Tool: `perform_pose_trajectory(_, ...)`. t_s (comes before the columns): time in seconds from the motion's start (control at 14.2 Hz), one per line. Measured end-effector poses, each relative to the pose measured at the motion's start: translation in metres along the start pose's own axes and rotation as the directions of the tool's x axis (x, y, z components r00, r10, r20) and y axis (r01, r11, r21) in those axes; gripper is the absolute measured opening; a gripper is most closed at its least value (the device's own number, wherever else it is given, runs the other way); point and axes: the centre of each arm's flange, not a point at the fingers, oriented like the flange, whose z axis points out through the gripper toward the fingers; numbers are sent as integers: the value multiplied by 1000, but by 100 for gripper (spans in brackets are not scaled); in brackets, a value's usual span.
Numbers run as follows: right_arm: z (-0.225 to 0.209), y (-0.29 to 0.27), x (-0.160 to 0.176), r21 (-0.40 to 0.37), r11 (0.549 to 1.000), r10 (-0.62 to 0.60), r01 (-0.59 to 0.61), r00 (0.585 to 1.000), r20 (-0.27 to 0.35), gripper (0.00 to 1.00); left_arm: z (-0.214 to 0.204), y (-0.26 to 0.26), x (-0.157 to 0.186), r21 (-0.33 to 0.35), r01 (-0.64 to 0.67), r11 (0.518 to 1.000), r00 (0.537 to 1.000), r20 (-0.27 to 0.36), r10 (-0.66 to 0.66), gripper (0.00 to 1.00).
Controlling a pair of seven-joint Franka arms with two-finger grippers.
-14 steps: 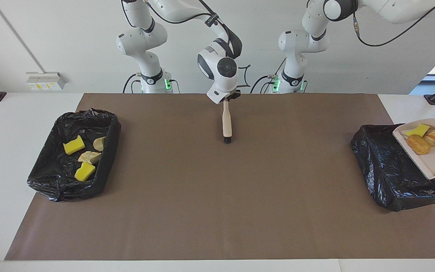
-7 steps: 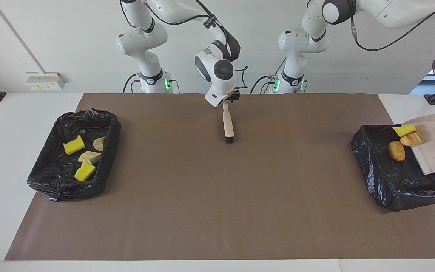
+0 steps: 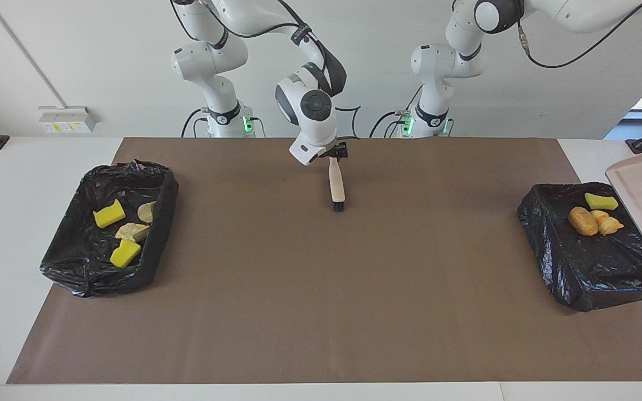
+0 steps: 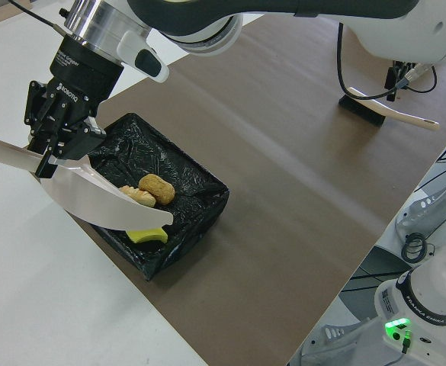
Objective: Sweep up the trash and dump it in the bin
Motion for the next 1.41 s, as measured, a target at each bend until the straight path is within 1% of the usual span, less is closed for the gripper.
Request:
perform_pose_trajectory(0.21, -42, 63, 53, -29, 999, 23, -26, 993, -114, 100, -23, -2, 13, -35, 1, 999, 1000, -27, -2, 32)
perform_pose_trajectory(0.35, -67, 98, 77, -47, 999, 16, -25, 985, -173, 100, -41, -7, 35, -71, 54, 996, 996, -65, -59, 32)
perform_pose_trajectory(0.49, -94, 124, 93, -35, 999, 11, -20, 976, -217, 100, -67, -15, 80, -119, 154, 981, 980, -108, -167, 32)
perform_pose_trajectory(0.63, -116, 139, 102, -56, 998, 4, -20, 964, -267, 100, -98, -18, 138, -146, 238, 960, 955, -147, -259, 32)
perform_pose_trajectory(0.78, -139, 148, 108, -102, 995, -12, -22, 946, -325, 100, -131, -15, 206, -191, 324, 927, 906, -218, -362, 32)
perform_pose_trajectory(0.85, -148, 154, 111, -117, 993, -13, -29, 938, -347, 100, -144, -14, 236, -223, 363, 905, 874, -256, -413, 32)
perform_pose_trajectory(0.92, -158, 162, 113, -123, 992, -8, -39, 932, -363, 100, -155, -13, 262, -255, 398, 881, 844, -274, -460, 32)
perform_pose_trajectory(1.06, -184, 194, 115, -142, 989, -14, -44, 925, -380, 100, -180, -8, 325, -326, 487, 810, 773, -271, -574, 32)
perform_pose_trajectory(1.2, -219, 238, 108, -165, 985, -25, -41, 924, -381, 100, -213, 1, 396, -395, 579, 713, 686, -237, -688, 32)
perform_pose_trajectory(1.27, -238, 259, 101, -174, 984, -25, -44, 926, -376, 100, -230, 6, 427, -432, 626, 649, 627, -216, -748, 32)
perform_pose_trajectory(1.41, -270, 289, 79, -190, 981, -21, -47, 940, -341, 100, -260, 13, 476, -508, 691, 514, 493, -189, -849, 32)
